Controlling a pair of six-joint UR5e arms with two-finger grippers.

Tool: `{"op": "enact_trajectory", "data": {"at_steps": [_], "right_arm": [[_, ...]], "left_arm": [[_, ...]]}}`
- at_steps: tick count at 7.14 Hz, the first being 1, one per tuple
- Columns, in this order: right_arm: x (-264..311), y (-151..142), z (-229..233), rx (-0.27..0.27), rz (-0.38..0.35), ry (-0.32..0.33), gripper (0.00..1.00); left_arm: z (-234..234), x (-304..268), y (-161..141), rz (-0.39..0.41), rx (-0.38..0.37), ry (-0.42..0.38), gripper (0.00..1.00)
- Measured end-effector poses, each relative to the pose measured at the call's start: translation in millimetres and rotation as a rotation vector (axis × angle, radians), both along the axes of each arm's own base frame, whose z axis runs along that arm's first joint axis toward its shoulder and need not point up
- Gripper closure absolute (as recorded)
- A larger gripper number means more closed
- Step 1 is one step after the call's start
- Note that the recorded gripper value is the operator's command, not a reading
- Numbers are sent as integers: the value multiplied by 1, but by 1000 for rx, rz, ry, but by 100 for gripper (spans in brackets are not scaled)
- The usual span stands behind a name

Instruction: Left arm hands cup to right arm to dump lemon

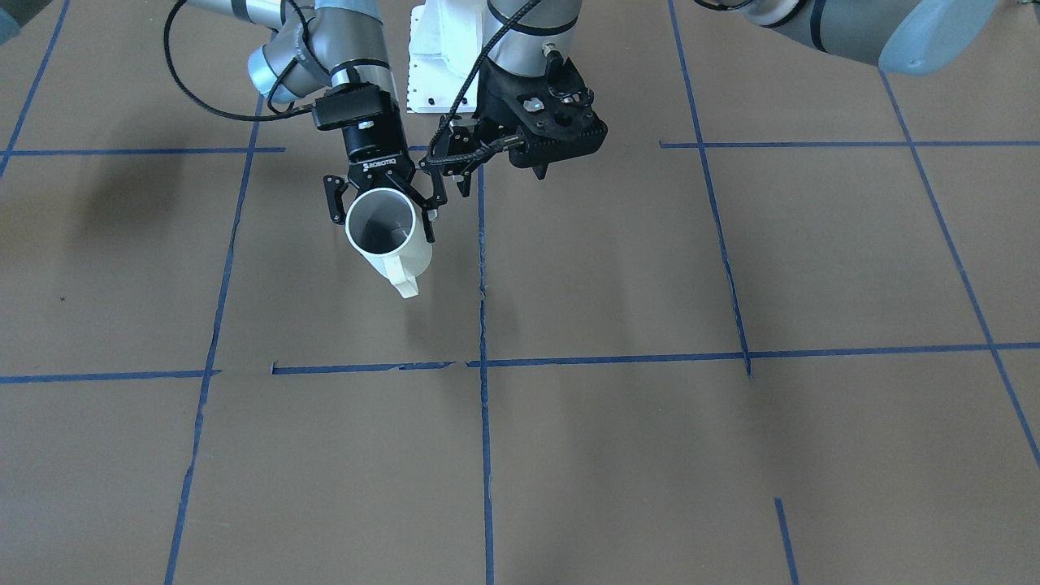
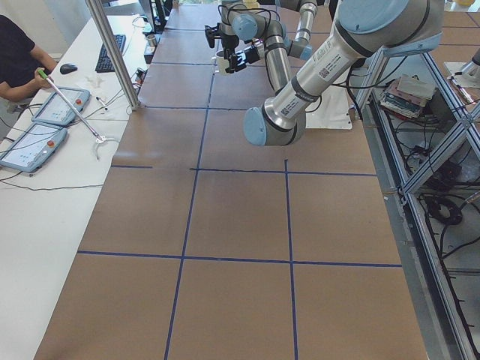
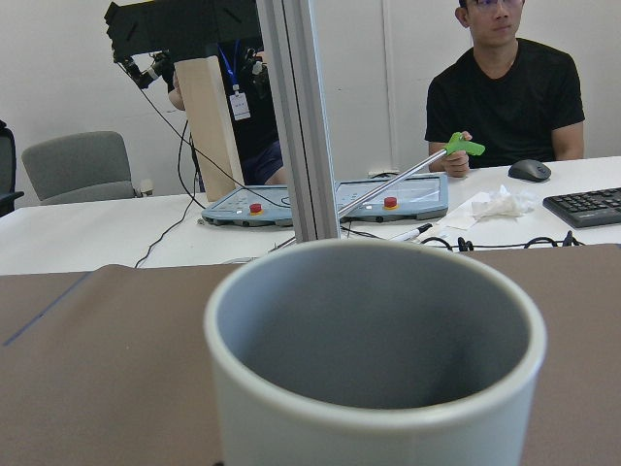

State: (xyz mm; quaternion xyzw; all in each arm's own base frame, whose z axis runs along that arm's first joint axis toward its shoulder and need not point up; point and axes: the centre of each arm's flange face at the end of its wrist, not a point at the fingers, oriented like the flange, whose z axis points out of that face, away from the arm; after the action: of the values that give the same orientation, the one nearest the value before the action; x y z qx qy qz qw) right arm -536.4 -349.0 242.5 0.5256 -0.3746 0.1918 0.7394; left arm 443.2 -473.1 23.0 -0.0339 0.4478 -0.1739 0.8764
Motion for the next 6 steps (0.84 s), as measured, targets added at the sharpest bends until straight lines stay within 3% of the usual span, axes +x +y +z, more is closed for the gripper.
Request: {"op": "enact_trajectory", "data": {"at_steps": [2, 6], "right_arm": [[-39, 7, -14, 17, 37, 37, 63], [-45, 7, -19, 44, 40, 88, 62]], "left_arm": [[-22, 14, -6, 40, -43, 15, 3], [-26, 34, -15, 78, -113, -12, 11]]}}
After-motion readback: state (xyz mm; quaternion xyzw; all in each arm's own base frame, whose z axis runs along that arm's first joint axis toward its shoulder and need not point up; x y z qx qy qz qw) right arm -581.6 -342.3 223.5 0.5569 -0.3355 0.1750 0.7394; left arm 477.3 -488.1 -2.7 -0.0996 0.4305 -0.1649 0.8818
